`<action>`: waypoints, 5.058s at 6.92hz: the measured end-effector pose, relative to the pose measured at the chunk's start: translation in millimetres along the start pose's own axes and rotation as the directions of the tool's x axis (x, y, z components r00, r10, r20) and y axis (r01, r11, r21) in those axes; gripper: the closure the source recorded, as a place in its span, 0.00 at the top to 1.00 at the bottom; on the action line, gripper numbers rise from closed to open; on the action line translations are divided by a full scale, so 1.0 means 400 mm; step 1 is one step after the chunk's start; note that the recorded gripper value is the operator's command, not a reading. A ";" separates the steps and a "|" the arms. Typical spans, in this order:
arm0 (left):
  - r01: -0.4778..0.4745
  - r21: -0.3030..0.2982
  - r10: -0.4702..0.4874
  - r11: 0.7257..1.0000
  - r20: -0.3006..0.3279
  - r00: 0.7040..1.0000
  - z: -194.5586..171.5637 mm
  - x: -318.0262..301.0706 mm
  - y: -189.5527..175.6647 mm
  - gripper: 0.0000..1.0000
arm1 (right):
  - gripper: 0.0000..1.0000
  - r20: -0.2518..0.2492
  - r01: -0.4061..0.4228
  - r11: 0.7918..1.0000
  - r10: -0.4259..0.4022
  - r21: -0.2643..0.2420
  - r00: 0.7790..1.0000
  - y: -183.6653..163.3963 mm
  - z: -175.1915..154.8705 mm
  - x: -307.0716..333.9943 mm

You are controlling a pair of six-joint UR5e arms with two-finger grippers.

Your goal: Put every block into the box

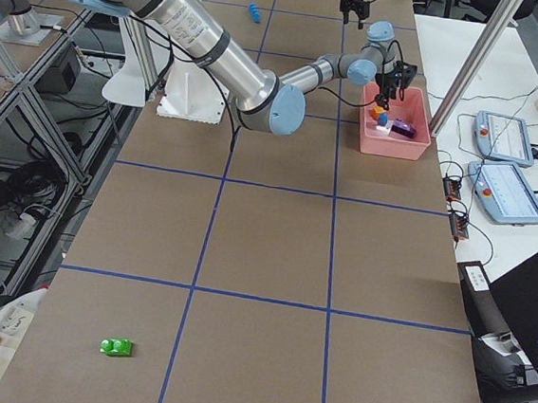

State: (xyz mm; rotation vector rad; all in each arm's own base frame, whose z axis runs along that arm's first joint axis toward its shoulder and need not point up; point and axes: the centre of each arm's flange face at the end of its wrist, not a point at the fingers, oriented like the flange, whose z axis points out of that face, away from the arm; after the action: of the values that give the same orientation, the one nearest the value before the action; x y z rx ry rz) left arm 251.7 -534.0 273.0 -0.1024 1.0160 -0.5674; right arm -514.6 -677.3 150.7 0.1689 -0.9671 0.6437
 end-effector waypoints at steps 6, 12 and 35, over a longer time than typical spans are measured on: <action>-0.778 -0.129 0.788 0.615 0.085 0.609 -0.066 -0.861 0.123 1.00 | 1.00 -0.055 0.132 0.976 -0.143 -0.174 0.988 0.010 -0.402 0.628; -0.958 -0.285 0.996 0.002 -0.083 0.027 0.035 -1.269 0.142 1.00 | 1.00 -0.106 0.371 0.866 -0.426 -0.335 0.898 -0.063 -0.532 1.161; -0.687 -0.161 0.671 0.709 -0.148 0.727 0.192 -0.232 0.111 0.00 | 1.00 -0.100 0.482 0.649 -0.650 -0.589 0.753 -0.047 -0.568 2.445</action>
State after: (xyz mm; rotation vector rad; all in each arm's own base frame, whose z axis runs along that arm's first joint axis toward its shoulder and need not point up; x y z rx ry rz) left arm 296.2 -464.0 371.1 0.1190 1.0997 0.2253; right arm 48.4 -175.9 814.3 -0.1224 -0.6942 -0.2143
